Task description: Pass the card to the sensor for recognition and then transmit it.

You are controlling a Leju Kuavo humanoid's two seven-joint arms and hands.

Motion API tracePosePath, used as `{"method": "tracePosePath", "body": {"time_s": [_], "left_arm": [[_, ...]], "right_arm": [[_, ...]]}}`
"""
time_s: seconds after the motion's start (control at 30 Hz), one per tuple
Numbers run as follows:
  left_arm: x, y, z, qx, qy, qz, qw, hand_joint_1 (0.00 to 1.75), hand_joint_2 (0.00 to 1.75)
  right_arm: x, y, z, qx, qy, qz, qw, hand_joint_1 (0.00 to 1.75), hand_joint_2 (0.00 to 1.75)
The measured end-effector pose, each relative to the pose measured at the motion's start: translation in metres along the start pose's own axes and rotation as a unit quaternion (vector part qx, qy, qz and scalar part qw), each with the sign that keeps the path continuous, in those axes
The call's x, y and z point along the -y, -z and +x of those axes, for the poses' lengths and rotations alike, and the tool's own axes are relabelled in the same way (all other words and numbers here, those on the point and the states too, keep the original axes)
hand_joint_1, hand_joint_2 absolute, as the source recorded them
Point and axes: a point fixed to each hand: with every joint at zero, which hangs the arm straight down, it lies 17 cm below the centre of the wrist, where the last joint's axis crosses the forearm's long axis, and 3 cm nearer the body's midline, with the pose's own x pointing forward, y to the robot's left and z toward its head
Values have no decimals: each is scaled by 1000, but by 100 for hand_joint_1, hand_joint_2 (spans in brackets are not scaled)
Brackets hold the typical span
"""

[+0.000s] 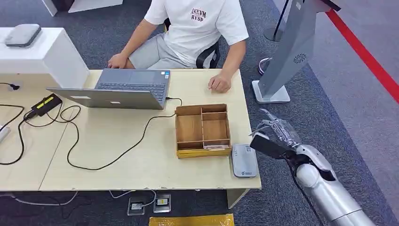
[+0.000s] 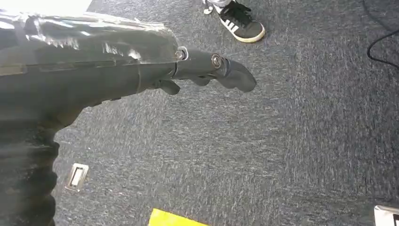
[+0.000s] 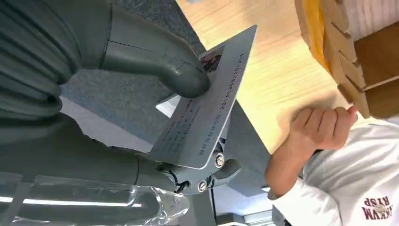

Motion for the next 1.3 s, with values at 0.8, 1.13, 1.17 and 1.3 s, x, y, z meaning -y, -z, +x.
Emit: {"method": "tracePosePath", "body": {"time_s": [0.8, 1.13, 1.17, 1.3], "left_arm": [[-2, 0, 0, -2, -4, 5, 1000, 0, 175], [-3, 1, 0, -2, -4, 5, 1000, 0, 175], [-3, 1, 0, -2, -4, 5, 1000, 0, 175], [-4, 1, -1, -2, -3, 6, 1000, 0, 175]], "right_arm": [[-14, -4, 14, 15, 14, 31, 999, 175, 175], [-33, -14, 12, 10, 21, 49, 999, 175, 175], [-34, -14, 12, 10, 21, 50, 998, 175, 175], [-35, -14, 13, 10, 22, 50, 998, 175, 175]]}}
